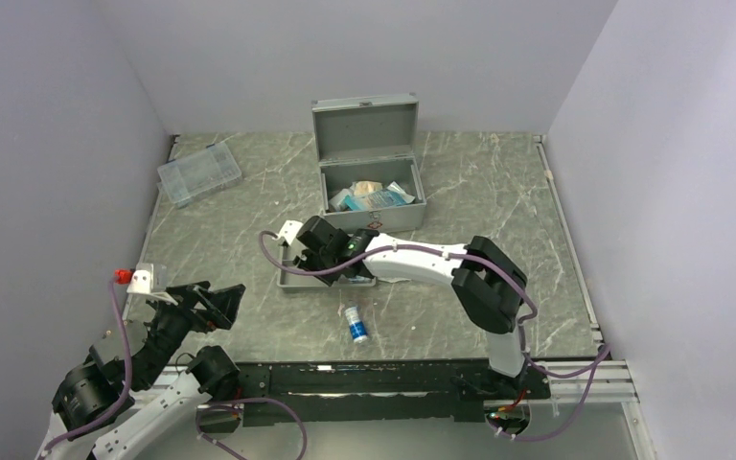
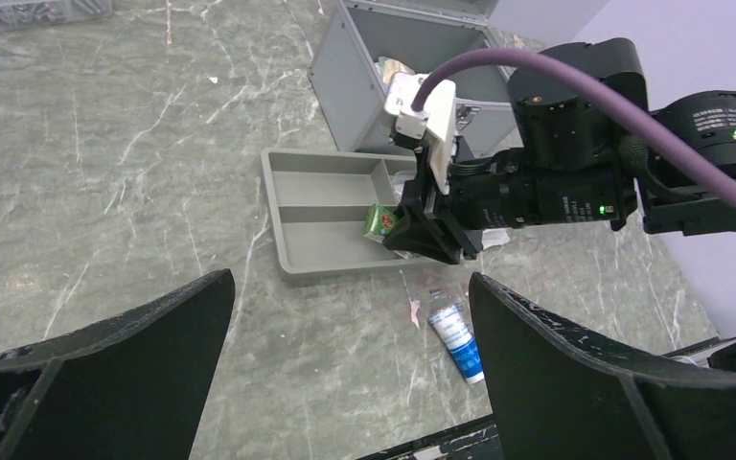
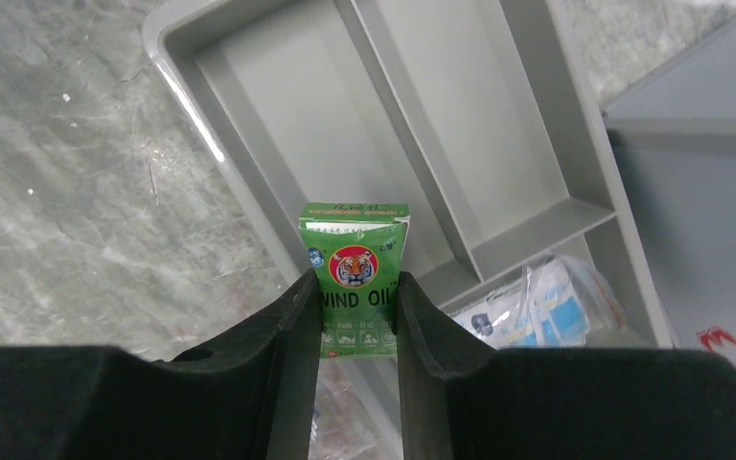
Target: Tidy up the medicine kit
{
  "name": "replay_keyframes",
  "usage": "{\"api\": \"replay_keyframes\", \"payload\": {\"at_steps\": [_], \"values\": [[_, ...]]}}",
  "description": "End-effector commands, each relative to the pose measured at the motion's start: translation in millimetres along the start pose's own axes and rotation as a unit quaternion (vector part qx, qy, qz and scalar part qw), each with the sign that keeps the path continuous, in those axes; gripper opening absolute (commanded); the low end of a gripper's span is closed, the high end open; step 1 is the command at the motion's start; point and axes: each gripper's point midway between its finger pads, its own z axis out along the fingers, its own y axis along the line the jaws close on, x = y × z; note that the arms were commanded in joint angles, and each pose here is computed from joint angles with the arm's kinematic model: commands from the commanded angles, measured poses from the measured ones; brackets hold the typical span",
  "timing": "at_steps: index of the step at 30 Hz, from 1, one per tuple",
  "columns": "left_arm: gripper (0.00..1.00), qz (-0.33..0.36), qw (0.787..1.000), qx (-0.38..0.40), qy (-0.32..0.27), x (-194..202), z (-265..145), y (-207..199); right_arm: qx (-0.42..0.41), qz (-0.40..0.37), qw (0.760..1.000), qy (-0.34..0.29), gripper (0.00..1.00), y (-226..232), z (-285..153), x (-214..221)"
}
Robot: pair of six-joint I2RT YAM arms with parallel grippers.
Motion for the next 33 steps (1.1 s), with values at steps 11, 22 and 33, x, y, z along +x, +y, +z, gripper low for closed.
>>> {"api": "replay_keyframes", "payload": {"at_steps": [11, 22, 33], "values": [[0.99, -0.003, 1.000, 0.009, -0.014, -9, 0, -5, -0.042, -0.092, 0.994, -0.039, 0.23, 0, 26, -27], [0.99, -0.003, 1.000, 0.011, -0.014, -9, 0, -5, -0.057, -0.094, 0.993, -0.037, 0.42, 2, 27, -30], [0.99, -0.003, 1.000, 0.009, -0.014, -9, -1, -5, -0.034, -0.075, 0.995, -0.063, 0.60, -7, 3, -44]]}}
